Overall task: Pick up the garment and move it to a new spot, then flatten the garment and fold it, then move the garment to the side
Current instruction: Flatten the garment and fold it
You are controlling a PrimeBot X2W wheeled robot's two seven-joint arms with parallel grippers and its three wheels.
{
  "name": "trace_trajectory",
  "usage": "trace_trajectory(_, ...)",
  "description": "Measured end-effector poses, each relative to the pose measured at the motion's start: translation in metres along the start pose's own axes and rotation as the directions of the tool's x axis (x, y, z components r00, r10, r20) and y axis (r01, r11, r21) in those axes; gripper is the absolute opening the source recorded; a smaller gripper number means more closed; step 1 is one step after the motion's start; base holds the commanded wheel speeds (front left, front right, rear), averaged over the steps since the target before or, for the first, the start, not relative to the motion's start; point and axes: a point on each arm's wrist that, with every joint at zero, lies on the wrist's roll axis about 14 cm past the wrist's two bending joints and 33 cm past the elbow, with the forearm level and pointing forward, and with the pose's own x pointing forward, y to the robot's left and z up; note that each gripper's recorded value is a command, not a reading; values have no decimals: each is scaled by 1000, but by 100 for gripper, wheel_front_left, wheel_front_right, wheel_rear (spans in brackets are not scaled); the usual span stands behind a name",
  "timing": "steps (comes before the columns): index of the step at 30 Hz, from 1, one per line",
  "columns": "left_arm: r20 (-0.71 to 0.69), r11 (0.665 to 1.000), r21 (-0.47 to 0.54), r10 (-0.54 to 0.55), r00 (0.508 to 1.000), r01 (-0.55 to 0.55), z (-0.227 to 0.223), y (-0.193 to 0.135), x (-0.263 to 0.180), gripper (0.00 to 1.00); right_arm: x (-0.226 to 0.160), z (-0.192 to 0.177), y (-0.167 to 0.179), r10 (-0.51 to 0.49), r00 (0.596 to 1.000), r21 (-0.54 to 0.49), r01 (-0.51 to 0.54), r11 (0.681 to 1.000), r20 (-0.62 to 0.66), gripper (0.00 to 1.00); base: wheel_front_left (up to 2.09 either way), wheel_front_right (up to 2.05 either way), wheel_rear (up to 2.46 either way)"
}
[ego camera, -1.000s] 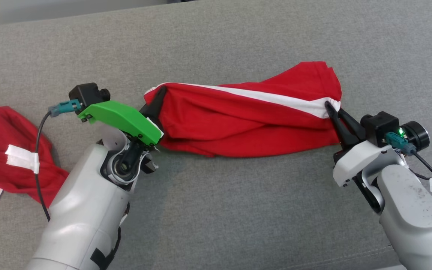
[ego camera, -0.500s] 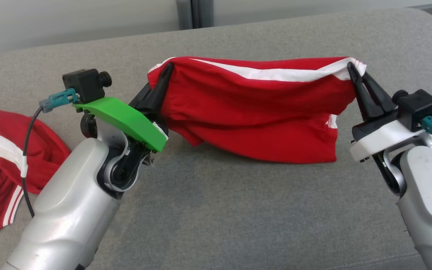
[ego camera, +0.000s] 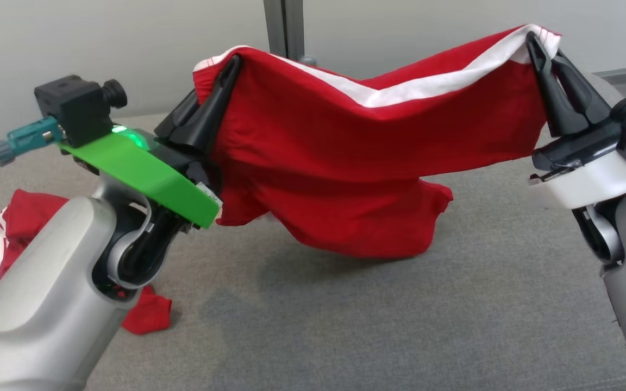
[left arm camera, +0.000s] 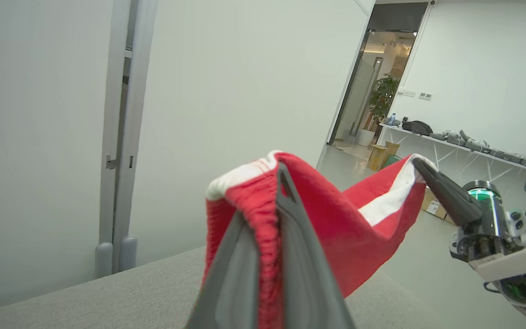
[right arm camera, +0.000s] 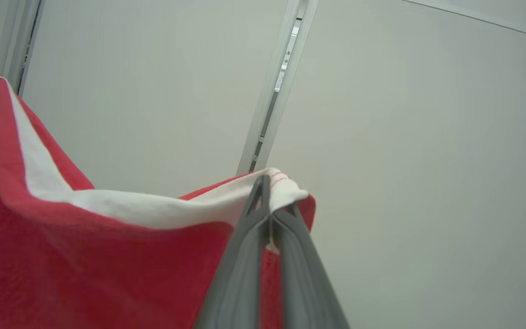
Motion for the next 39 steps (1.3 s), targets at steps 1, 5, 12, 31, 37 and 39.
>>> trace_trajectory(1, 0, 1000, 17, -5, 1000, 5, 3, -2, -1, 0, 0, 5, -2, -2, 1000, -7, 2, 1000, 6, 0, 0, 0, 0)
trace_trajectory(5, -17, 999, 50, 0, 1000, 1, 3, 1, 0, 0, 1, 0, -4, -1, 1000, -18, 1, 1000, -28, 0, 0, 0, 0)
trace_trajectory(12, -77, 995, 98, -6, 997, 14, -18, 26, 23, 0, 27, -40, -4, 22, 995, 1, -22, 1000, -101, 0, 0, 0, 0)
trace_trajectory(31, 125, 978, 199, 32, 992, -56, -32, 122, 112, 0, 146, -78, -29, -16, 1000, -92, 18, 996, 25, 0, 0, 0, 0)
trace_trajectory(37, 37, 993, 95, 60, 997, -64, -85, 116, 85, 0, 93, -136, -6, 7, 991, -29, -11, 1000, -132, 0, 0, 0, 0)
trace_trajectory(39, 15, 995, 67, 67, 998, -67, -99, 112, 74, 0, 72, -150, 3, 12, 984, 5, -11, 1000, -179, 0, 0, 0, 0)
